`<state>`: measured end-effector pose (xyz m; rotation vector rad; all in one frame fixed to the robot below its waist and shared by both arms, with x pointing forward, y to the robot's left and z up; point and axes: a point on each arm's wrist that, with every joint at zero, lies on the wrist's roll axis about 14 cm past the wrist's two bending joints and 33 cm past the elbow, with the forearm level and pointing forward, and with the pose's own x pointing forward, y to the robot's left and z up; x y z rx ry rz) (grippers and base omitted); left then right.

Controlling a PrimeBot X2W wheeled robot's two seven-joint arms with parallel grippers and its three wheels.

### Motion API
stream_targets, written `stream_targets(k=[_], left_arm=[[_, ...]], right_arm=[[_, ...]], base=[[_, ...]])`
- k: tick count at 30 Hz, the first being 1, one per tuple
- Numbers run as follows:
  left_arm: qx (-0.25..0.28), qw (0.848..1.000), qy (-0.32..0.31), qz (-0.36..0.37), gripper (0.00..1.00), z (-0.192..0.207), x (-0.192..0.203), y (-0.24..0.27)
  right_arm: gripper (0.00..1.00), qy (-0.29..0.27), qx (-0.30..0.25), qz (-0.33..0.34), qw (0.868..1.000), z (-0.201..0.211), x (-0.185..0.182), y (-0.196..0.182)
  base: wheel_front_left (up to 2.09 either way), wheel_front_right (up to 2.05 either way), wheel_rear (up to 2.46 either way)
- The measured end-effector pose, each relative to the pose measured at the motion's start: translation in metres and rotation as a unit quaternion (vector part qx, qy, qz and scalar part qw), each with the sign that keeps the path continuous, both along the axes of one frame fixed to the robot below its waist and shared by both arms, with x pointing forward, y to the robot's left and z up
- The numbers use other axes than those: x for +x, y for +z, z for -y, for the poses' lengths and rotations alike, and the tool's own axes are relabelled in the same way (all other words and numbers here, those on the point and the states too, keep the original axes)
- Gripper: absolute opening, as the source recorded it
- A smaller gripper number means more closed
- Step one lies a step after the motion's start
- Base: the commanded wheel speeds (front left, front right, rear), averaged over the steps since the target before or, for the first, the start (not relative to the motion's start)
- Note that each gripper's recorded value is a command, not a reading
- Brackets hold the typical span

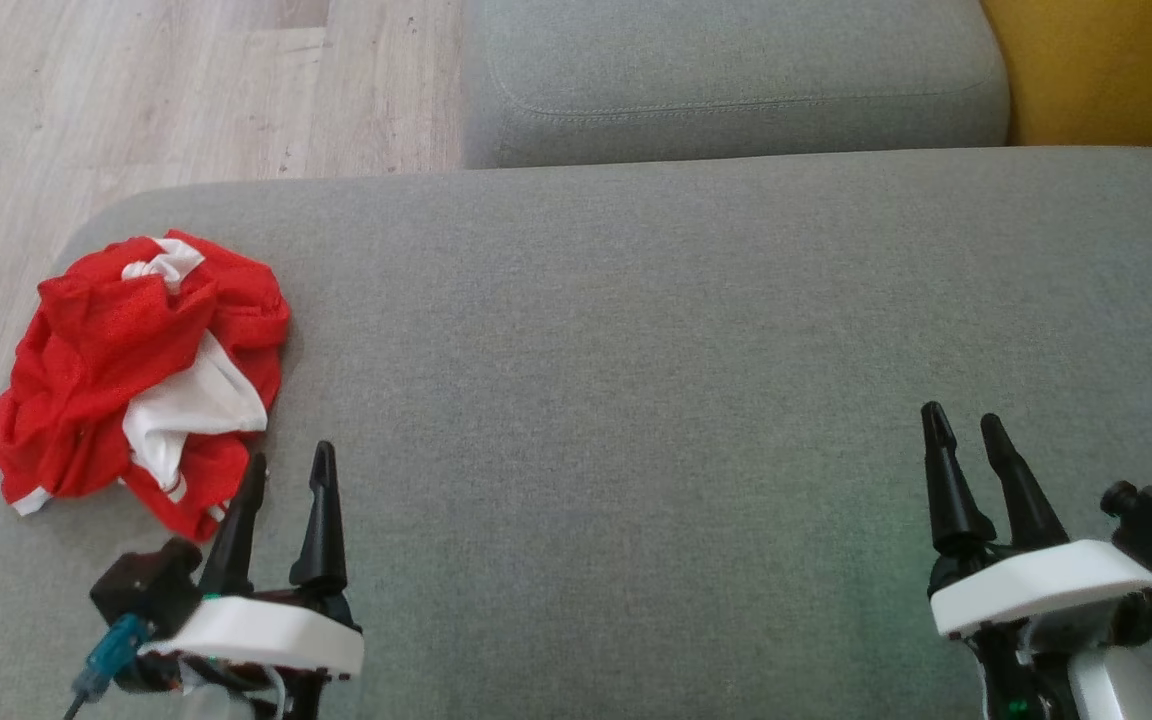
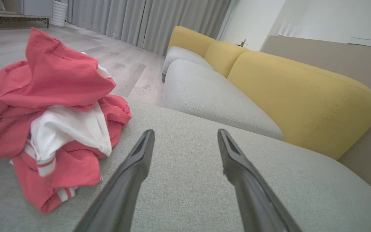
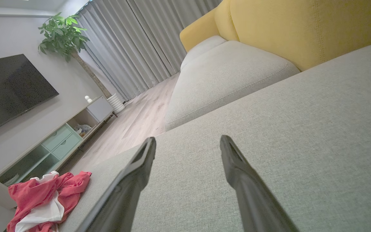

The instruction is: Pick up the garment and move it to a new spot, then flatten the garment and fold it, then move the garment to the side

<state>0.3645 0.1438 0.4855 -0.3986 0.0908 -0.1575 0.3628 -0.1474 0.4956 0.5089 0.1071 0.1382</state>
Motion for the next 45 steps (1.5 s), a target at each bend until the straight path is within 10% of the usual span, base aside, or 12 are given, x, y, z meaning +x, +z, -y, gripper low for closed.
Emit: stream_targets(k=[45], left_arm=[[0.216, 0.976, -0.024, 0.024, 1.00, 0.001, -0.010, -0.026]], right_arm=[[1.00, 0.032, -0.210, 0.026, 0.977, -0.008, -0.008, 0.004]], base=[[0.00, 0.00, 0.00]])
